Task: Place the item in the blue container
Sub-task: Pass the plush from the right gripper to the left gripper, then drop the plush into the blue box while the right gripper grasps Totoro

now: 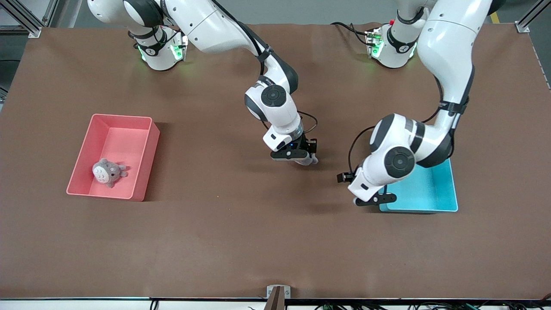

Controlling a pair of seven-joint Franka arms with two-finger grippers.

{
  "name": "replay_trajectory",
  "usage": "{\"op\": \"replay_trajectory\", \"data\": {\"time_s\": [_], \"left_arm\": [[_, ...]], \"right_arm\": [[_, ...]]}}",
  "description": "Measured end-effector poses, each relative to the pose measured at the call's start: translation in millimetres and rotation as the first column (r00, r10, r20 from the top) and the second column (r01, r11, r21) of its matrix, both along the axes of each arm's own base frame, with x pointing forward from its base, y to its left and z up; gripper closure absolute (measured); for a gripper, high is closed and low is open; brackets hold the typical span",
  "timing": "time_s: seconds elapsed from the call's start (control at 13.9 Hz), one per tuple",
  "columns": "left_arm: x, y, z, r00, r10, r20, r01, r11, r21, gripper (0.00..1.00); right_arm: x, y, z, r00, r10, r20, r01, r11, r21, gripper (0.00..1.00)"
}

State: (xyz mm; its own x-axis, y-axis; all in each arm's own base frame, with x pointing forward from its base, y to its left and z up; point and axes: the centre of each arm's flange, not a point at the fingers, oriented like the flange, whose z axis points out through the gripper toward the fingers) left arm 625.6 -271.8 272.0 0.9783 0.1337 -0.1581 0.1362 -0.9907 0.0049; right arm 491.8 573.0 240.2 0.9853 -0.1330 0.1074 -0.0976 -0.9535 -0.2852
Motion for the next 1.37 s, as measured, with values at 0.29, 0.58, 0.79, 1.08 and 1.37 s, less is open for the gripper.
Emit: {"op": "replay_trajectory", "data": {"time_s": [0.29, 0.58, 0.79, 1.08, 1.37], "left_arm": [[-14, -32, -8, 0.998, 0.069, 0.000, -0.069, 0.998, 0.015, 0.00], [-21, -46, -19, 0.984, 0.179, -0.010, -0.178, 0.983, 0.040, 0.00], [-32, -78, -19, 0.958, 0.286, 0.022, -0.286, 0.958, 0.027, 0.00], [-56, -135, -37, 0.896, 0.442, 0.046, -0.441, 0.897, -0.038, 0.01], [-70, -156, -58, 0.826, 0.563, 0.037, -0.562, 0.827, -0.033, 0.03]], "right_arm": [[9, -19, 76, 0.996, 0.005, -0.091, -0.014, 0.996, -0.094, 0.00], [29, -105, 190, 0.976, 0.059, -0.207, -0.103, 0.972, -0.210, 0.00], [51, -197, 250, 0.961, 0.096, -0.259, -0.168, 0.947, -0.273, 0.00], [76, -329, 281, 0.941, 0.171, -0.290, -0.261, 0.916, -0.305, 0.00], [91, -464, 270, 0.924, 0.192, -0.331, -0.298, 0.903, -0.309, 0.00]]}}
